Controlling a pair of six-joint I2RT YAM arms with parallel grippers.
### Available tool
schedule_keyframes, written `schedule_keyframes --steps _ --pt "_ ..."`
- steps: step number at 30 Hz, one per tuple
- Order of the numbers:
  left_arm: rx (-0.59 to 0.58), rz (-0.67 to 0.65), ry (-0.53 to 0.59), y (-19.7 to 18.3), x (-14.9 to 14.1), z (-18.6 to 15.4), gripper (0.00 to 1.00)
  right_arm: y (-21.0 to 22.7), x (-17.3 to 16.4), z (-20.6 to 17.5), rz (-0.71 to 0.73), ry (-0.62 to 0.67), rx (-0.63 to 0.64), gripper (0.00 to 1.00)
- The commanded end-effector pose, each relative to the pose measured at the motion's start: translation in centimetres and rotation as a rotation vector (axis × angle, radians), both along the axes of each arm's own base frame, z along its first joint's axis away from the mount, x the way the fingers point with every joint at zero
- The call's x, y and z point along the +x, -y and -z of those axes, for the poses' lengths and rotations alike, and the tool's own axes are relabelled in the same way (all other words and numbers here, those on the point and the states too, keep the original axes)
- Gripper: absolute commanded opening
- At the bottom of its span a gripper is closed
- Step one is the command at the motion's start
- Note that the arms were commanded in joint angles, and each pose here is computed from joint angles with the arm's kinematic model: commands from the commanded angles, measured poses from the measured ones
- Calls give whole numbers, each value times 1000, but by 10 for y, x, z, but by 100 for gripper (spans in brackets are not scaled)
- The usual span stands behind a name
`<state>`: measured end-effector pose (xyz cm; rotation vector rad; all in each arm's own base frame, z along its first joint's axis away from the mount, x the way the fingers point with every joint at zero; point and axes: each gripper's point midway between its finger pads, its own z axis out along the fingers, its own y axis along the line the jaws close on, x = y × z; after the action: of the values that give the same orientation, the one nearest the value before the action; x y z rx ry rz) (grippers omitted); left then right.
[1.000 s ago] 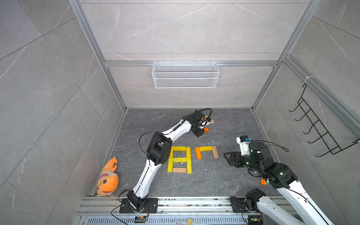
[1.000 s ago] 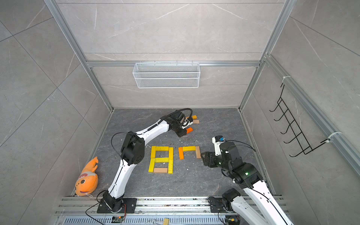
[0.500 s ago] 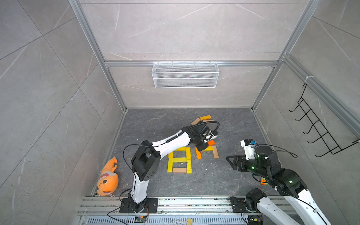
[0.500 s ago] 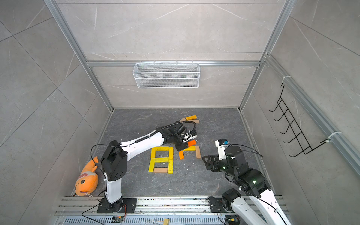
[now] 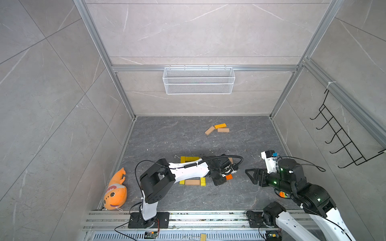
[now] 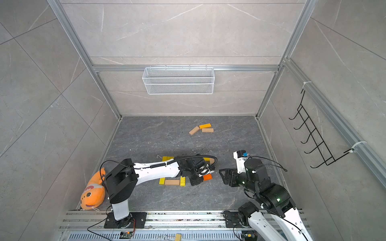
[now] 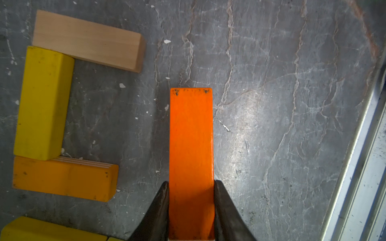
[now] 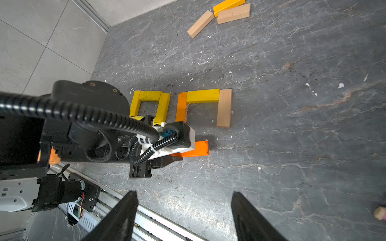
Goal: Assemble the number 8 with building blocks
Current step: Place the building block at the center of the board.
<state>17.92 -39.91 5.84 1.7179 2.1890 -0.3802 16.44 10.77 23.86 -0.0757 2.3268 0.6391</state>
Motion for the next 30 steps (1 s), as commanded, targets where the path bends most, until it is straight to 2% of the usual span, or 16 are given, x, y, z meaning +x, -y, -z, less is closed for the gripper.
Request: schedule_keyframes --steps 1,17,21,23,27,30 --pt "-48 -16 14 13 -2 -8 23 2 -6 -7 -1 8 3 74" --pt "12 2 -47 7 -19 21 29 6 -7 -5 9 6 -13 74" --pt "40 8 -63 3 -22 26 38 7 -7 -7 10 9 -17 74" --pt "46 13 -65 2 -23 26 46 7 -8 -7 9 9 -20 74" --pt "59 30 -76 2 -25 18 52 8 -9 -7 7 8 -24 74" --pt "89 36 -109 1 -29 15 52 8 -9 -5 6 4 -28 74"
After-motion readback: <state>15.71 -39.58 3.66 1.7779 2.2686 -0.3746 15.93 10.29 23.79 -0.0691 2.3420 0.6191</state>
